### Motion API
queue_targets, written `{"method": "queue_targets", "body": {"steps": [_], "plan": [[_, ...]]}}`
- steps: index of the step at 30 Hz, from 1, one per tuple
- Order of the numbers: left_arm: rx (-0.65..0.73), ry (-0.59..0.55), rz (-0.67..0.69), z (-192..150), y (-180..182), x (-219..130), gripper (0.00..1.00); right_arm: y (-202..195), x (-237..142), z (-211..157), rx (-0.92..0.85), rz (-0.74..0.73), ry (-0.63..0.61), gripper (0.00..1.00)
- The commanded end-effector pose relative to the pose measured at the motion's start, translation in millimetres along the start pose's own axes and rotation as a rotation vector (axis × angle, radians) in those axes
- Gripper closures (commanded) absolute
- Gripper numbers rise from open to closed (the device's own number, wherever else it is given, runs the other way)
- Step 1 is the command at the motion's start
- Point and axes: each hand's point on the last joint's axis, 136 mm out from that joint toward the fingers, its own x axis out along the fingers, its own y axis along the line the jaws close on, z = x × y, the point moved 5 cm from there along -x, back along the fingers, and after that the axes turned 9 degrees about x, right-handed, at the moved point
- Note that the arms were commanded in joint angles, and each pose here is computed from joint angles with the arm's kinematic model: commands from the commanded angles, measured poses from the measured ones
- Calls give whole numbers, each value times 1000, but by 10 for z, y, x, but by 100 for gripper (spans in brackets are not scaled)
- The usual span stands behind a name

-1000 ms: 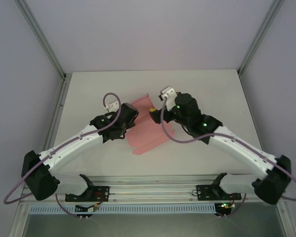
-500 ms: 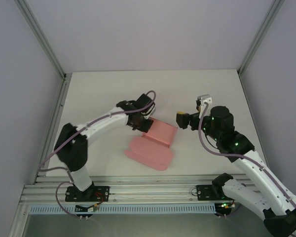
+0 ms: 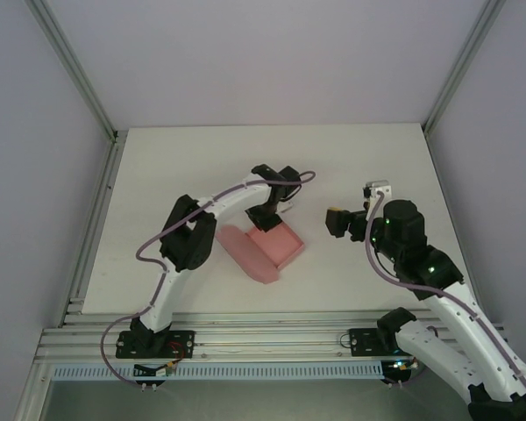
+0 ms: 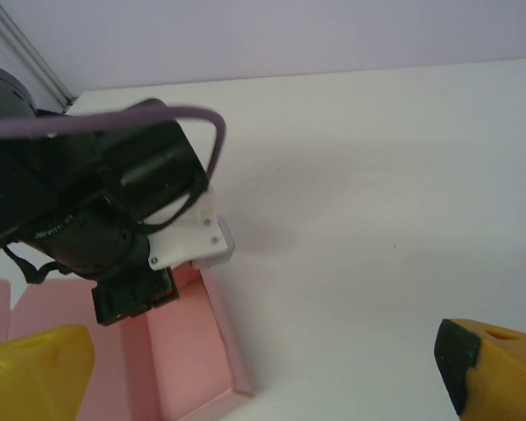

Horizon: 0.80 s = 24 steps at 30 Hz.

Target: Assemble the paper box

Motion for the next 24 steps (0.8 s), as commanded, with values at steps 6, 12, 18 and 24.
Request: {"method": "queue_targets", "body": {"steps": [6,12,18,24], "plan": [[198,69,112,141,-73,117,93,-113,-77,-72,26,-52,2,0],[183,-39,129,316,-24,-158,67,-145,-94,-99,25,-70,14,0],[153,-182,52,465,-40,-575,54,-198,-65,-125,13,-96,39,0],[35,-356,107,483,154,-1171,25,-202,126,-216,10,-32,208,0]]}}
